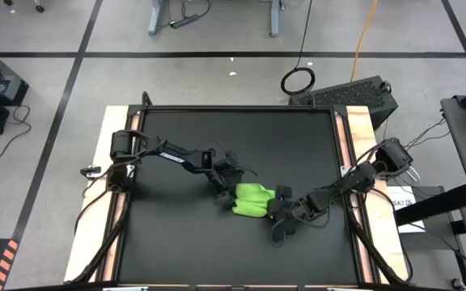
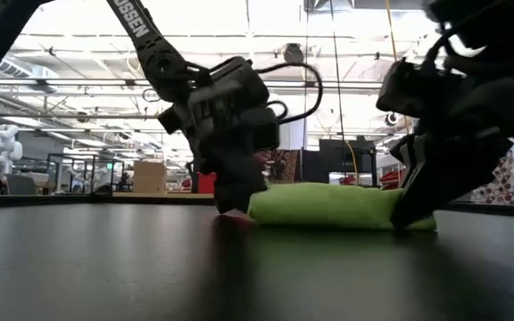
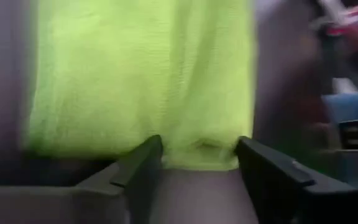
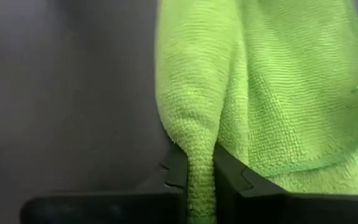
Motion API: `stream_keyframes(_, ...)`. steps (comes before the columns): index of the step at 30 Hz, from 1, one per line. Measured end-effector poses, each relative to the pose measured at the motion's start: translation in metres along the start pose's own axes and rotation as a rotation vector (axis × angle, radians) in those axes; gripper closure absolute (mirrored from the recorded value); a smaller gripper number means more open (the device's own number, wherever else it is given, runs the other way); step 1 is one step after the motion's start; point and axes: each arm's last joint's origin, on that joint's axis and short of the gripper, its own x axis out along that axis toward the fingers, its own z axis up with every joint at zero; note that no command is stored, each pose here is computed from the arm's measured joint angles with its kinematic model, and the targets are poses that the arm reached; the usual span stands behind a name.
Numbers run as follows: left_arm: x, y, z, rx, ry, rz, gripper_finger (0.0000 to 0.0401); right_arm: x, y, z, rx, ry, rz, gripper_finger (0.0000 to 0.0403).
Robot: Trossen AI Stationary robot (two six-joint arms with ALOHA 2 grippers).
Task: Roll towel into tight, uniform cylinder
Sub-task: Roll the green towel
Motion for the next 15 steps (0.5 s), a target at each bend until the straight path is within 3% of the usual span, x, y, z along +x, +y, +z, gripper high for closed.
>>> stream_keyframes(5,-0.025,-0.013,0.009,0.132,-0.04,0.125,0.0141,-0.002,-0.008,0.007,0.042,0.039,0.083,0.0383)
stream_keyframes(10,-0.035,-0.025,0.008,0.274,-0.016,0.146,0.0136,-0.004,-0.017,0.012,0.091,0.088,0.18,0.0387)
stream_keyframes(15,-0.022,-0.053,0.006,0.488,0.001,0.162,0.0136,-0.004,-0.026,0.015,0.179,0.133,0.246,0.0387)
